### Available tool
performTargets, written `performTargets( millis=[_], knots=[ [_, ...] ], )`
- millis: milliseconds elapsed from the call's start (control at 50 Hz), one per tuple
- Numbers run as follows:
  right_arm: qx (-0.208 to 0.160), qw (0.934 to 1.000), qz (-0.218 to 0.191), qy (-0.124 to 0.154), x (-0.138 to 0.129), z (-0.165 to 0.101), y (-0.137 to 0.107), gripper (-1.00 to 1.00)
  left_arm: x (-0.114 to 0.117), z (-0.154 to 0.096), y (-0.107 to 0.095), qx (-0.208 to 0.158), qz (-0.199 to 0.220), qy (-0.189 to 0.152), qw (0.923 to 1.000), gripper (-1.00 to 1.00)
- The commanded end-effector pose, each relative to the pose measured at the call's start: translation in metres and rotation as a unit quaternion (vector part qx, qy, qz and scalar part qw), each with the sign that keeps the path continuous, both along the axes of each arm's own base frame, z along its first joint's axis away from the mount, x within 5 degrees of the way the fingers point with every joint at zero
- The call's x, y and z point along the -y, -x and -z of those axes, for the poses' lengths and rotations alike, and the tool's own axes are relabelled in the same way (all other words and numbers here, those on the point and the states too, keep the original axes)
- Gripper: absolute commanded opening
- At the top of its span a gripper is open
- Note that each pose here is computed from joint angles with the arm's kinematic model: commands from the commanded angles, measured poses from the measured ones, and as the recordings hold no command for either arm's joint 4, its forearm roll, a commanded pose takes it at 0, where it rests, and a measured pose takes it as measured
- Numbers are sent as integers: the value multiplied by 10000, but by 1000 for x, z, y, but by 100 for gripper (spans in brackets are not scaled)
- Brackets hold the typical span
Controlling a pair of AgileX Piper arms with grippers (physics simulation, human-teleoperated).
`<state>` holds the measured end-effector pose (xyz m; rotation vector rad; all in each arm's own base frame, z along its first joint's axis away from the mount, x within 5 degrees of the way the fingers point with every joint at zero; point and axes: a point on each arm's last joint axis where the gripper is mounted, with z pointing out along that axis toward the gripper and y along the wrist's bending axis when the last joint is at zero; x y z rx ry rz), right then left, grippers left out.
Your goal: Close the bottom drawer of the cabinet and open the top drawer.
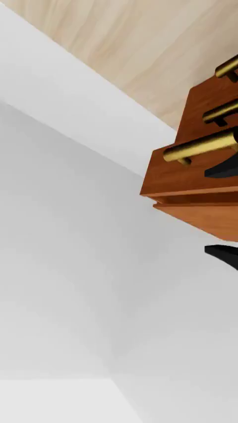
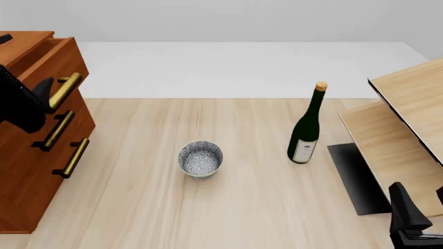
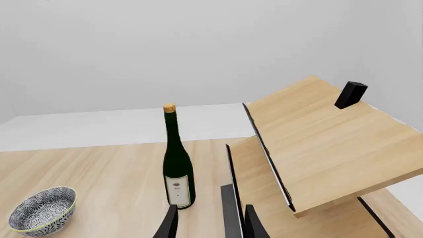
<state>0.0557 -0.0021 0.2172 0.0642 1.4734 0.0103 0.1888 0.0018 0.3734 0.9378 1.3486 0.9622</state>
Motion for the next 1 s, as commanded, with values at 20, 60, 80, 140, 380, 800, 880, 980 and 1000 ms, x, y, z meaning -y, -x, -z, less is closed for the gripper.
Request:
performTargets(
  millis=[20,60,80,140,380,800,880,980,1000],
  knots=[
    [2,10000,23,-18,0,0,0,100,-4,-45,-14,-408,-133,1140,9925,100],
    [3,10000,35,-21,0,0,0,100,-3,-51,-15,-533,-137,1348,9893,100],
    [1,10000,41,-18,0,0,0,100,-4,-60,-17,-665,-184,1614,9845,100],
    [2,10000,35,-13,0,0,0,100,-4,-69,-18,-762,-229,1862,9793,100],
    [1,10000,19,1,0,0,0,100,0,-82,-42,-1651,-545,3340,9264,100],
    [-8,10000,1,28,0,0,0,100,-9,-85,-53,-1799,-972,4059,8907,100],
    [-9,10000,-4,32,0,0,0,100,-10,-82,-55,-1830,-1007,4097,8880,100],
    [-10,10000,-12,35,0,0,0,100,-12,-76,-58,-1873,-1089,4178,8823,100],
    [-10,10000,-11,35,0,0,0,100,-13,-75,-59,-1882,-1117,4202,8807,100]
  ],
)
